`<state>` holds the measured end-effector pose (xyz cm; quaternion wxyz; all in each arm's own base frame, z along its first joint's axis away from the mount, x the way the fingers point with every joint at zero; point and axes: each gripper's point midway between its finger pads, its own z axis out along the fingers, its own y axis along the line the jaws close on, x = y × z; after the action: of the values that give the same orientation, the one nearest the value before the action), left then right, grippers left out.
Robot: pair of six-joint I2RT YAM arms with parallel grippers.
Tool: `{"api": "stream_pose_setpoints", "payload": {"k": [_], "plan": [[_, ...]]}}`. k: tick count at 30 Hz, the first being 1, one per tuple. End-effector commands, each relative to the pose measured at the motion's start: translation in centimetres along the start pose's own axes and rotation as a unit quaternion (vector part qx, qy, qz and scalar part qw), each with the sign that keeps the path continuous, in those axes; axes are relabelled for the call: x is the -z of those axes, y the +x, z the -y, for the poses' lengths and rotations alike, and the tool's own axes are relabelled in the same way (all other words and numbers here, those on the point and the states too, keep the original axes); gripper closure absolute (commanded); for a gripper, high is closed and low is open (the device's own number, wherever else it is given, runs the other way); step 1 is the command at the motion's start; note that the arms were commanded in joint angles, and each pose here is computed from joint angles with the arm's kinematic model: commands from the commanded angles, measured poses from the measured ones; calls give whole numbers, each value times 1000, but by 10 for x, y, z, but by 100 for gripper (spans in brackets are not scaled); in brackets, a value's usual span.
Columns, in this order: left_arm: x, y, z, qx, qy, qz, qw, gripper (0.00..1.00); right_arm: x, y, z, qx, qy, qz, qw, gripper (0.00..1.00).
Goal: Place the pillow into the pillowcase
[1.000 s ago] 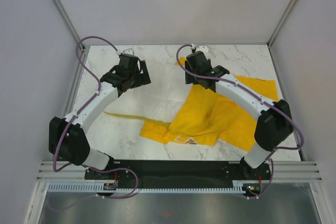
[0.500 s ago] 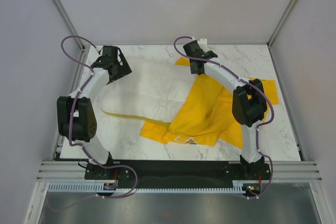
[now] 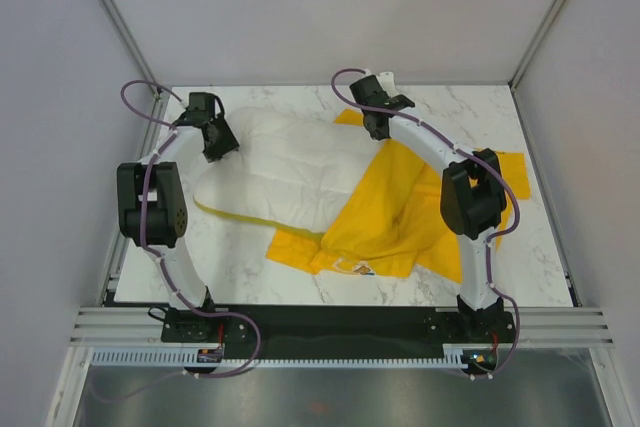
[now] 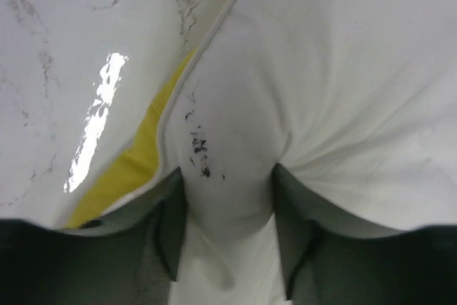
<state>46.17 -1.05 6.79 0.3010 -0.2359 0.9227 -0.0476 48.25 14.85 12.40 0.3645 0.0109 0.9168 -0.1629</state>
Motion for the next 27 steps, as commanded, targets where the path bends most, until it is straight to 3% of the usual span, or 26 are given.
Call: {"api": "stream_pose_setpoints", "payload": {"k": [1, 4, 7, 14, 19, 22, 27], "plan": [[-8, -1, 20, -27, 48, -6, 998, 55, 17, -36, -19, -12, -58, 48, 997, 100], [-5, 0, 29, -35, 76, -2, 996, 74, 38, -60, -48, -21, -115, 85, 990, 100], [5, 3, 49, -52, 129, 0, 990, 84, 44, -79, -81, -36, -181, 87, 979, 100], [77, 26, 115, -109, 263, 37, 958, 93, 64, -97, -142, -36, -261, 98, 960, 100], [175, 18, 147, -116, 353, 90, 924, 98, 67, -102, -118, -45, -220, 98, 969, 100], [232, 22, 149, -116, 378, 116, 911, 98, 43, -93, -92, -52, -183, 80, 978, 100], [277, 75, 157, -129, 445, 52, 885, 98, 1, -79, -77, -39, -171, 52, 983, 100]]}}
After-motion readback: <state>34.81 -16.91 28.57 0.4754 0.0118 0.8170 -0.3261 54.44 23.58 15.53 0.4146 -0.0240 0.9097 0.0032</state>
